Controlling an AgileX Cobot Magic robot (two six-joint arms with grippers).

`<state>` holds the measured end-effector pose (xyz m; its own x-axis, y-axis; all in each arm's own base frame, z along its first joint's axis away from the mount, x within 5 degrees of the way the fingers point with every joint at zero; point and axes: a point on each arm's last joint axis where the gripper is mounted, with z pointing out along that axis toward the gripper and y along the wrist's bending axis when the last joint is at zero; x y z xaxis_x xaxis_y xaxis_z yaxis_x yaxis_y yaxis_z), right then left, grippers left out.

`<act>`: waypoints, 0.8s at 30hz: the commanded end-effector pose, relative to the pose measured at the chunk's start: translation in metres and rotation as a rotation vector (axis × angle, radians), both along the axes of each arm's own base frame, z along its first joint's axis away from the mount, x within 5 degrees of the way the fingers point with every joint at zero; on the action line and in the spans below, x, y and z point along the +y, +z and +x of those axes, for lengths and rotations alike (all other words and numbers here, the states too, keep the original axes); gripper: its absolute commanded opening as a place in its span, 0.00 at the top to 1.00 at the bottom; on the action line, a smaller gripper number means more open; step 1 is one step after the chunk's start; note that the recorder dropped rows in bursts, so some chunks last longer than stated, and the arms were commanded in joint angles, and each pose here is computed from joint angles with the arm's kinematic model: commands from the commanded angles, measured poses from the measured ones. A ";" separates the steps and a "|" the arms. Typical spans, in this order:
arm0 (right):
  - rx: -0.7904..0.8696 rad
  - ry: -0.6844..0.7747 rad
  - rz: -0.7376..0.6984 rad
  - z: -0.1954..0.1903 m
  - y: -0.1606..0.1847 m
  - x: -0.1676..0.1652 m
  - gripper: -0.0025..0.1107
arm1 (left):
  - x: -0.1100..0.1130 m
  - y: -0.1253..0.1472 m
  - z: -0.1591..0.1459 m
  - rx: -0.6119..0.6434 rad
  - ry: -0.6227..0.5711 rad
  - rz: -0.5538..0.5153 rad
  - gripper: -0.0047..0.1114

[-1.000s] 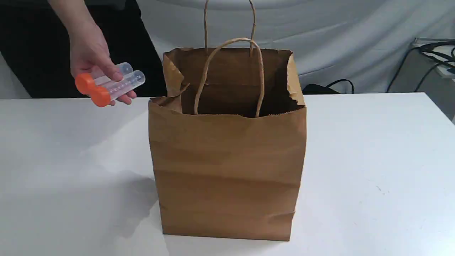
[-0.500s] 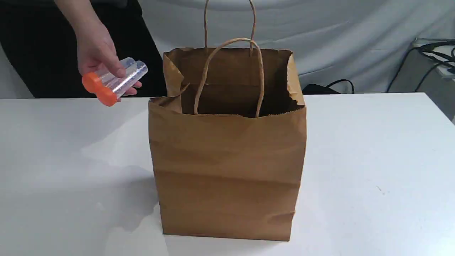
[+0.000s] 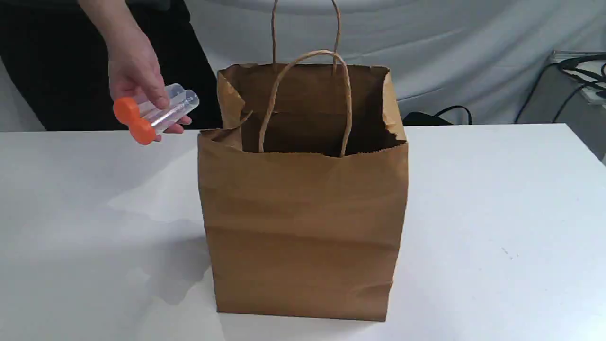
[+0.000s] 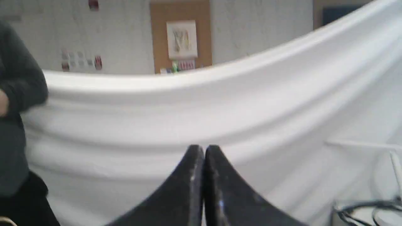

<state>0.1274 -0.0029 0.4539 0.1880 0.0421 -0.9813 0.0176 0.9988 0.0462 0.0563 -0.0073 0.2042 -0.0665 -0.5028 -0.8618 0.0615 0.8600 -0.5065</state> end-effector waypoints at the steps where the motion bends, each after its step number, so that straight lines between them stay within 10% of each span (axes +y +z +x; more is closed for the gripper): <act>1: 0.223 0.005 -0.089 0.041 0.009 0.000 0.98 | 0.000 -0.001 0.000 -0.001 0.003 0.000 0.96; 13: 0.542 0.766 -0.206 0.127 0.004 0.058 0.98 | 0.000 -0.001 0.000 -0.001 0.003 0.004 0.96; 24: 0.760 1.004 -0.176 0.155 -0.035 0.082 0.98 | 0.003 0.003 0.000 -0.044 0.029 0.001 0.96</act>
